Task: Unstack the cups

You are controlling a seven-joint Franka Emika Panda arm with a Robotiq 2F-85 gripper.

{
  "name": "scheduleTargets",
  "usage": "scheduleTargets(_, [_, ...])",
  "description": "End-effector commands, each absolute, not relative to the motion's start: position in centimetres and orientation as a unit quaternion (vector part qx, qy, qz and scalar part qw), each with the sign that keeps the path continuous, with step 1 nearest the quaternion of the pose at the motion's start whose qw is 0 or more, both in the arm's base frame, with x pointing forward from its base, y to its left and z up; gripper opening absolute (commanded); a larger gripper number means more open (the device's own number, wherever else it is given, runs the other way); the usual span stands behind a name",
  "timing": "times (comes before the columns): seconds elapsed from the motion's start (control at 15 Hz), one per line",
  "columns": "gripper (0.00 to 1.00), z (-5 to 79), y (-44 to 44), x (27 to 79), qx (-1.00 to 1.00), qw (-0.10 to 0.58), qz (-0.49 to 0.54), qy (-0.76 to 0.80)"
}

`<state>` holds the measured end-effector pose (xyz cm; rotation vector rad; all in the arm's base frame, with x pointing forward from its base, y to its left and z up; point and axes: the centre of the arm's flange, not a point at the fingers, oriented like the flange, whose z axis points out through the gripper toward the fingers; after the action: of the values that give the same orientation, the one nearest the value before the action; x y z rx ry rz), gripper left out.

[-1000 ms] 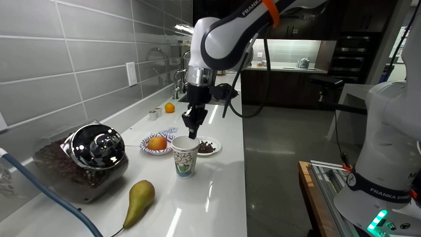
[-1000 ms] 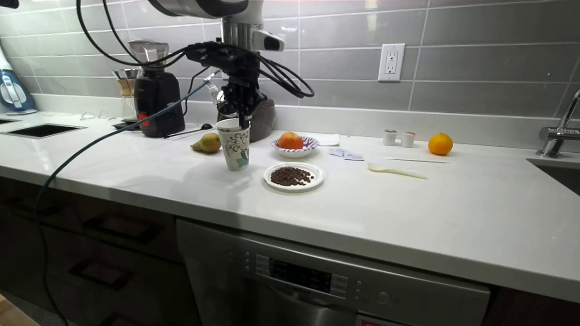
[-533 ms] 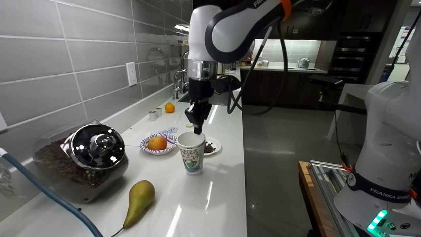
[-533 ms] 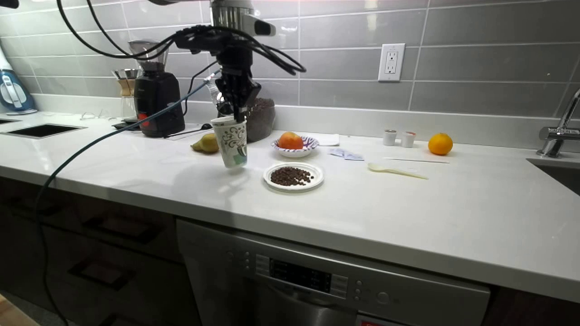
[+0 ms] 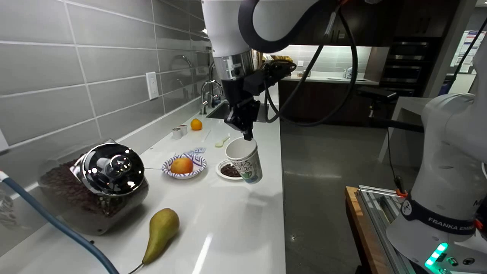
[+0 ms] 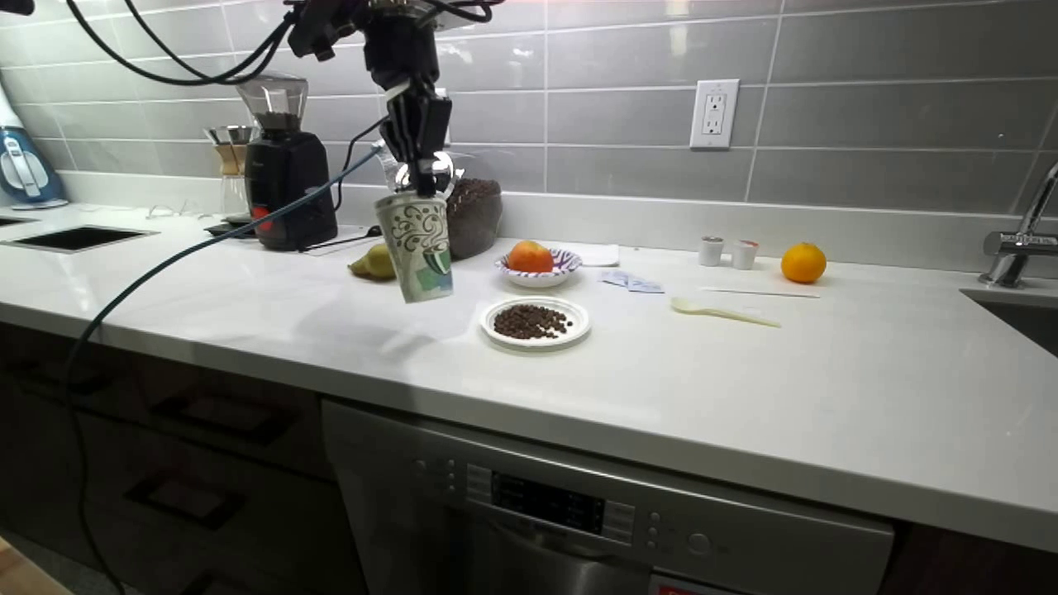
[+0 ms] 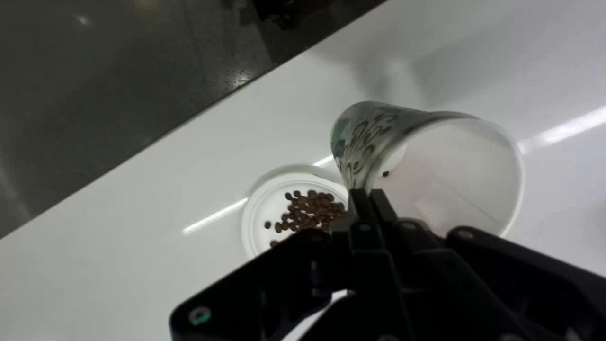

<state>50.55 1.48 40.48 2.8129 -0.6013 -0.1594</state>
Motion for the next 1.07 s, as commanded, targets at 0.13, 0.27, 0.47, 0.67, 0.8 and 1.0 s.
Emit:
scheduleTargets(0.13, [0.01, 36.0, 0.8, 52.1, 0.932, 0.244, -0.124, -0.236])
scheduleTargets(0.27, [0.01, 34.6, 0.9, 52.1, 0.923, 0.263, -0.149, -0.238])
scheduleTargets(0.47, [0.01, 32.9, 1.2, 52.4, 0.914, 0.279, -0.174, -0.236])
scheduleTargets(0.67, [0.01, 31.4, 1.4, 53.0, 0.917, 0.274, -0.174, -0.232])
scheduleTargets(0.8, [0.01, 31.1, 1.7, 53.5, 0.921, 0.261, -0.172, -0.233])
scheduleTargets(1.0, [0.01, 30.8, 2.2, 53.9, 0.927, 0.237, -0.164, -0.239])
